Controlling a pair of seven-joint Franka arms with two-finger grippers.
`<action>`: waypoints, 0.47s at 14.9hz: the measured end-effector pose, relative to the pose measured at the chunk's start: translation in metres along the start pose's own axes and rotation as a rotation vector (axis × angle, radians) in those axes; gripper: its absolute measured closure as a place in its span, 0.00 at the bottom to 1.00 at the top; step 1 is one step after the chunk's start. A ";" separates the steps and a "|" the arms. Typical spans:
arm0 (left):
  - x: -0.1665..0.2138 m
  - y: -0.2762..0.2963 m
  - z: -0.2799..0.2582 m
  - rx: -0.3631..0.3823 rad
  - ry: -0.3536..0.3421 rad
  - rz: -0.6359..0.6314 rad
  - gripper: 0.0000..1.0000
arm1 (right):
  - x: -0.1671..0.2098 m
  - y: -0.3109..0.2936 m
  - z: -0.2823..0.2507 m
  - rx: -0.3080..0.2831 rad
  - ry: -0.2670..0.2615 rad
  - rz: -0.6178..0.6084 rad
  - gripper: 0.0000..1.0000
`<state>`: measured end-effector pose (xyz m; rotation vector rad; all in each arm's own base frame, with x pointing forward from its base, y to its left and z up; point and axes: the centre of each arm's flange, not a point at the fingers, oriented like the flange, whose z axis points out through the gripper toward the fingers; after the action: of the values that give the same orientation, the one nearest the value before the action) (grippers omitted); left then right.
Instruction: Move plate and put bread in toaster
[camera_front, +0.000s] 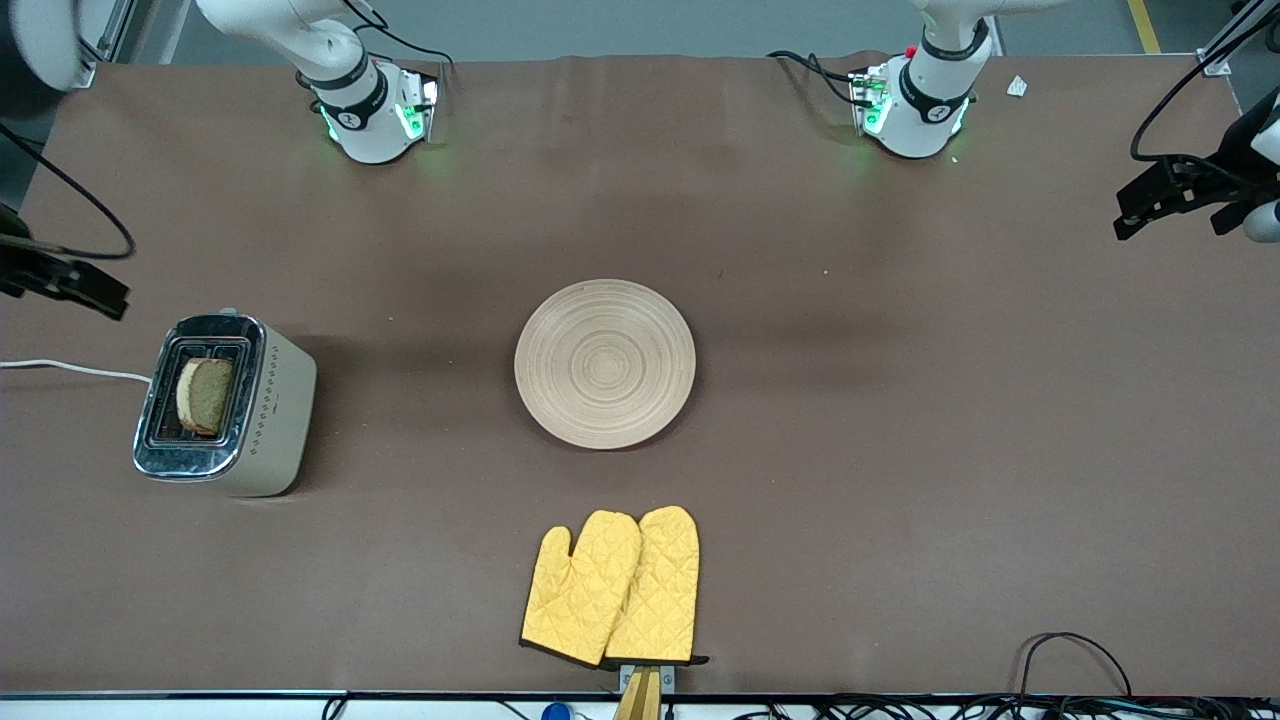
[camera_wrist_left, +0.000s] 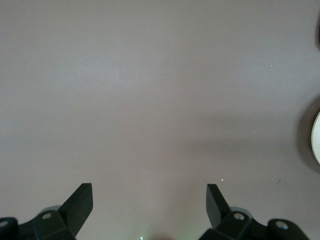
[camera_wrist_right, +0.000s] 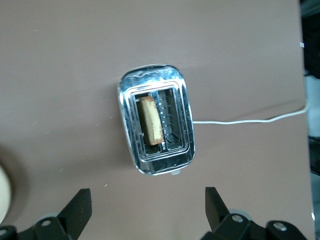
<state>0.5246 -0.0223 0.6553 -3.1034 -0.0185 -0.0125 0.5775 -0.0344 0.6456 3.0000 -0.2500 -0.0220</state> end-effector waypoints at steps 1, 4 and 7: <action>0.000 0.000 0.000 0.000 0.000 0.000 0.00 | -0.006 0.016 -0.010 0.035 -0.007 -0.024 0.00; 0.004 0.000 -0.003 -0.001 0.009 0.000 0.00 | -0.037 0.053 -0.039 0.096 -0.019 -0.095 0.00; 0.010 0.000 -0.003 -0.003 0.012 -0.001 0.00 | -0.056 0.057 -0.044 0.123 -0.027 -0.118 0.00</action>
<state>0.5341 -0.0223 0.6586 -3.1060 -0.0191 -0.0314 0.5136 -0.0751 0.6970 3.1344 -0.0789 -0.0611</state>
